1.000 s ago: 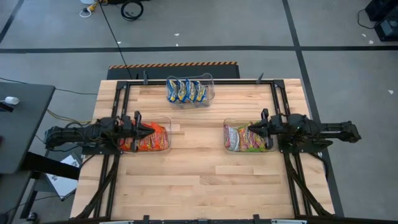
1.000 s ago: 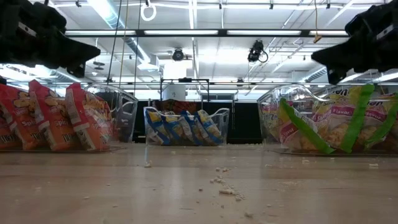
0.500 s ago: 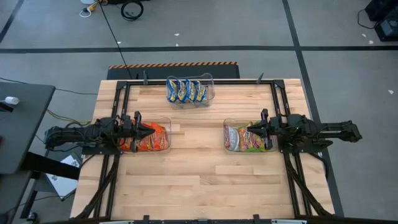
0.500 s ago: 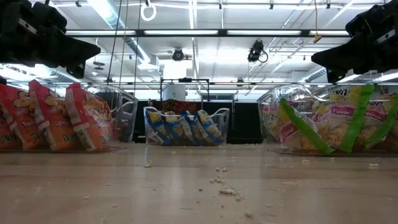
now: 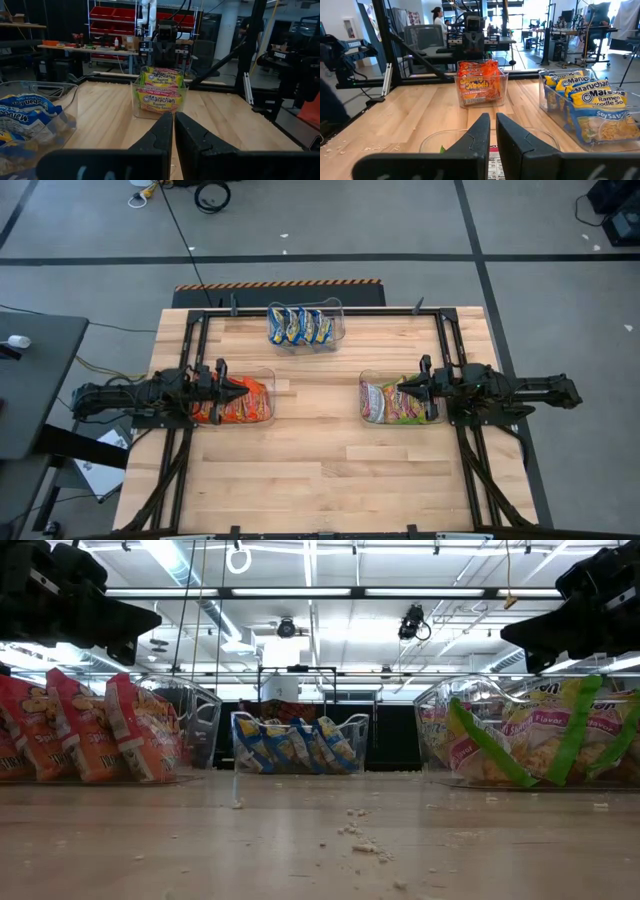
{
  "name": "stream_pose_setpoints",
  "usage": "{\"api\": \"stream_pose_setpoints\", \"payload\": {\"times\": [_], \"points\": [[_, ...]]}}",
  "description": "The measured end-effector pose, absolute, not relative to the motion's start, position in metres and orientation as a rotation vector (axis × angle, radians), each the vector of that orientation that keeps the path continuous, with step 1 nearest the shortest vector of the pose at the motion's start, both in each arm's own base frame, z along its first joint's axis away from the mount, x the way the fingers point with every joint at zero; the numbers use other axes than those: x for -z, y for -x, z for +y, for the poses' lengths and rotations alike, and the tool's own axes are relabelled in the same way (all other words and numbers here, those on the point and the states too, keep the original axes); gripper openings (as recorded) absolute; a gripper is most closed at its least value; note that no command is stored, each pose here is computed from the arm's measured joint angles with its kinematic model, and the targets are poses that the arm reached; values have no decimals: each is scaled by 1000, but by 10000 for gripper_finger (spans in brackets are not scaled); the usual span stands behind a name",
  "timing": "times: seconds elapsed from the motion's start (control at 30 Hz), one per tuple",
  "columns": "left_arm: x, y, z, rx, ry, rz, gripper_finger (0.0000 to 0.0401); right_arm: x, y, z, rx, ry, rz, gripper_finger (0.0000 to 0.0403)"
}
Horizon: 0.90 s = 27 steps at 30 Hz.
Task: Sort Maruchan noodles
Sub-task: Return to Home Position
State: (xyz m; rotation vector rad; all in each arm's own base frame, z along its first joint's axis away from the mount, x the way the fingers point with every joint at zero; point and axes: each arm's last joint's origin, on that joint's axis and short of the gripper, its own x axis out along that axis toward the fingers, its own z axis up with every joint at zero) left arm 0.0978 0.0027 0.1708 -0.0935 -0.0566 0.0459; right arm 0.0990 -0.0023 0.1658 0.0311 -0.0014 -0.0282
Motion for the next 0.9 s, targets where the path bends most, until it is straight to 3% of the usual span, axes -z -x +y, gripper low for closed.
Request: {"api": "stream_pose_setpoints", "payload": {"times": [0.9], "points": [[-171,-98,3,-46,93,-56,25,-166,-99,-2,28,-31,-1,36]]}}
